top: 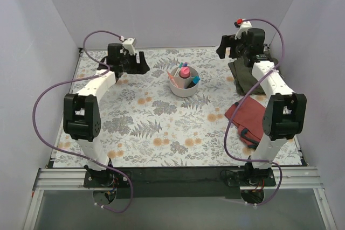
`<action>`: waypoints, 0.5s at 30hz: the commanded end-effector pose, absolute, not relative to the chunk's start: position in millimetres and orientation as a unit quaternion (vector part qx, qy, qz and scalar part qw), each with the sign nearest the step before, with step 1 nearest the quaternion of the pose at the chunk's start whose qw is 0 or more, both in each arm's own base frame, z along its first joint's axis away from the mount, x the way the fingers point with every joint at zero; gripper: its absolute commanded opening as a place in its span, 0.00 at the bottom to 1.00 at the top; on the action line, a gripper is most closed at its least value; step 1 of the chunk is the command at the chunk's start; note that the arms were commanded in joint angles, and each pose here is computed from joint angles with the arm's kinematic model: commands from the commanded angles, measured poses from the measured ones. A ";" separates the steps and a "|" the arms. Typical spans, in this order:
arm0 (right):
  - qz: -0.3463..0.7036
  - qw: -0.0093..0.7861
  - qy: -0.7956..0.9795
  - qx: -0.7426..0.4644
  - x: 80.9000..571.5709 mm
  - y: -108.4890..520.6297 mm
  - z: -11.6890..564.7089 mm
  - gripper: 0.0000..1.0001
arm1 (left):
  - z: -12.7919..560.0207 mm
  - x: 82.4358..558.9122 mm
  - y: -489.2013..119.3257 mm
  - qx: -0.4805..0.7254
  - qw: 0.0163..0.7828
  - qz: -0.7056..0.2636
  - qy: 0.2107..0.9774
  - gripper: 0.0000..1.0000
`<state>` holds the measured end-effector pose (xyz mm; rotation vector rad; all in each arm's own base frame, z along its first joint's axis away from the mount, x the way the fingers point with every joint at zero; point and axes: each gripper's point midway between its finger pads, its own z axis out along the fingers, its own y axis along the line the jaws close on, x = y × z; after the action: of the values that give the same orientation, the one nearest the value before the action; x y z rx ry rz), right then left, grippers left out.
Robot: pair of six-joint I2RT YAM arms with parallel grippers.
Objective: Sort the stationery into containers
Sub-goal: Reset both arms
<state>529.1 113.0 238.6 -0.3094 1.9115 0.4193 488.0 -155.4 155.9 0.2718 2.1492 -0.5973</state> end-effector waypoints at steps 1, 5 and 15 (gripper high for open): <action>-0.035 0.460 0.885 -0.066 493.9 29.1 199.9 0.98 | 224.3 495.3 -119.4 0.092 0.526 -0.194 0.823 0.73; -0.117 0.433 0.892 -0.057 468.1 -2.5 195.4 0.98 | 233.5 492.5 -98.1 0.086 0.549 -0.141 0.820 0.76; -0.104 0.456 0.882 -0.060 427.0 -1.5 215.2 0.98 | 233.5 458.7 -93.6 0.067 0.550 -0.146 0.820 0.76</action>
<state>437.2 2.0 191.8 -0.1569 2.2360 -0.2334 469.4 -97.4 215.2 0.1838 1.9849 -0.3620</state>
